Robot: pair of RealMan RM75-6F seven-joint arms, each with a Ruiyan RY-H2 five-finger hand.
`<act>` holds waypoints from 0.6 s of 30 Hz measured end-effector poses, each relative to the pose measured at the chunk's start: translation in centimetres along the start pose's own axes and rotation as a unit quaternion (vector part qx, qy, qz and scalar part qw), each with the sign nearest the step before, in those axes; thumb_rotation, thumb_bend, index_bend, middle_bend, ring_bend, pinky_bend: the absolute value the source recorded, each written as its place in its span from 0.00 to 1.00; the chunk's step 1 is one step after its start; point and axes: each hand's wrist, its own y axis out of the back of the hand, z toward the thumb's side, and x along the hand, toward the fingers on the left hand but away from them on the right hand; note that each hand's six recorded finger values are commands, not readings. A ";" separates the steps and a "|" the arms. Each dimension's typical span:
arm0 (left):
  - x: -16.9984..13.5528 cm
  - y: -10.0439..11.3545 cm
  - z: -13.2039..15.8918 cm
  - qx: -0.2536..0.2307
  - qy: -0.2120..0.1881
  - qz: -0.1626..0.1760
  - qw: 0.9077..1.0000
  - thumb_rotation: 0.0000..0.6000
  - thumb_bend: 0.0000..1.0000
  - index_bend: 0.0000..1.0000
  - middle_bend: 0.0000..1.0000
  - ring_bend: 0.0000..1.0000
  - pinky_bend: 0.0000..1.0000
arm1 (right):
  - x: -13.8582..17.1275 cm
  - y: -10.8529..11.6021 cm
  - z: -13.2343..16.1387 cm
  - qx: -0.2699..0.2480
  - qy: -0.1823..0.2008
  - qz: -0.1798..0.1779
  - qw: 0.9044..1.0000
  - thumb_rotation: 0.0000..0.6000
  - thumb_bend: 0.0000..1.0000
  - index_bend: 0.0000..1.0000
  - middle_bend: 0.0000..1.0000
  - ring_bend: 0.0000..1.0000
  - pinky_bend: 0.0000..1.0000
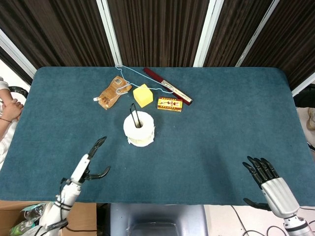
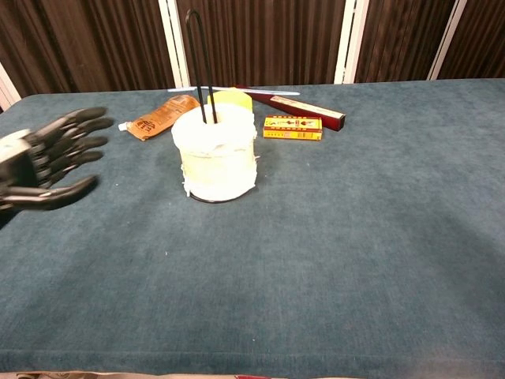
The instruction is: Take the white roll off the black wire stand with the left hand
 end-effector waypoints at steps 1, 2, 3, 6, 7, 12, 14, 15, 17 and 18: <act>0.9 -0.4 0.0 0.017 -0.001 0.006 1.000 1.00 0.36 0.00 0.00 0.00 0.00 | 0.0 0.0 -0.1 0.000 0.000 0.002 1.000 1.00 0.06 0.00 0.00 0.00 0.00; 2.1 -0.9 -0.1 0.039 0.000 0.014 0.999 1.00 0.36 0.00 0.00 0.00 0.00 | 0.0 0.0 -0.2 0.000 -0.001 0.003 1.000 1.00 0.06 0.00 0.00 0.00 0.00; 3.1 -1.3 -0.3 0.054 0.002 0.021 0.998 1.00 0.36 0.00 0.00 0.00 0.00 | 0.0 0.0 -0.3 -0.001 -0.002 0.004 1.000 1.00 0.06 0.00 0.00 0.00 0.00; 6.2 -2.5 -1.1 0.083 0.021 0.043 0.995 1.00 0.36 0.00 0.00 0.00 0.00 | -0.1 0.2 -0.5 -0.003 -0.005 0.004 1.000 1.00 0.06 0.00 0.00 0.00 0.00; 7.0 -2.7 -1.3 0.087 0.028 0.049 0.995 1.00 0.36 0.00 0.00 0.00 0.00 | -0.1 0.2 -0.6 -0.004 -0.006 0.004 1.000 1.00 0.06 0.00 0.00 0.00 0.00; 10.3 -4.4 -1.6 0.068 0.058 0.059 0.994 1.00 0.36 0.00 0.00 0.00 0.00 | -0.2 0.5 -0.9 -0.009 -0.010 0.003 1.000 1.00 0.06 0.00 0.00 0.00 0.00; 11.2 -4.9 -1.4 0.052 0.065 0.060 0.995 1.00 0.36 0.00 0.00 0.00 0.00 | -0.2 0.6 -1.1 -0.012 -0.012 0.003 1.000 1.00 0.06 0.00 0.00 0.00 0.00; 11.5 -5.0 -1.3 0.045 0.068 0.060 0.995 1.00 0.36 0.00 0.00 0.00 0.00 | -0.2 0.7 -1.1 -0.012 -0.013 0.002 1.000 1.00 0.07 0.00 0.00 0.00 0.00; 12.2 -5.5 -1.0 0.032 0.072 0.057 0.995 1.00 0.36 0.00 0.00 0.00 0.00 | -0.2 0.8 -1.3 -0.015 -0.016 -0.002 1.000 1.00 0.06 0.00 0.00 0.00 0.00; 12.3 -5.7 -0.8 0.027 0.072 0.056 0.995 1.00 0.36 0.00 0.00 0.00 0.00 | -0.2 0.9 -1.4 -0.015 -0.018 -0.004 1.000 1.00 0.06 0.00 0.00 0.00 0.00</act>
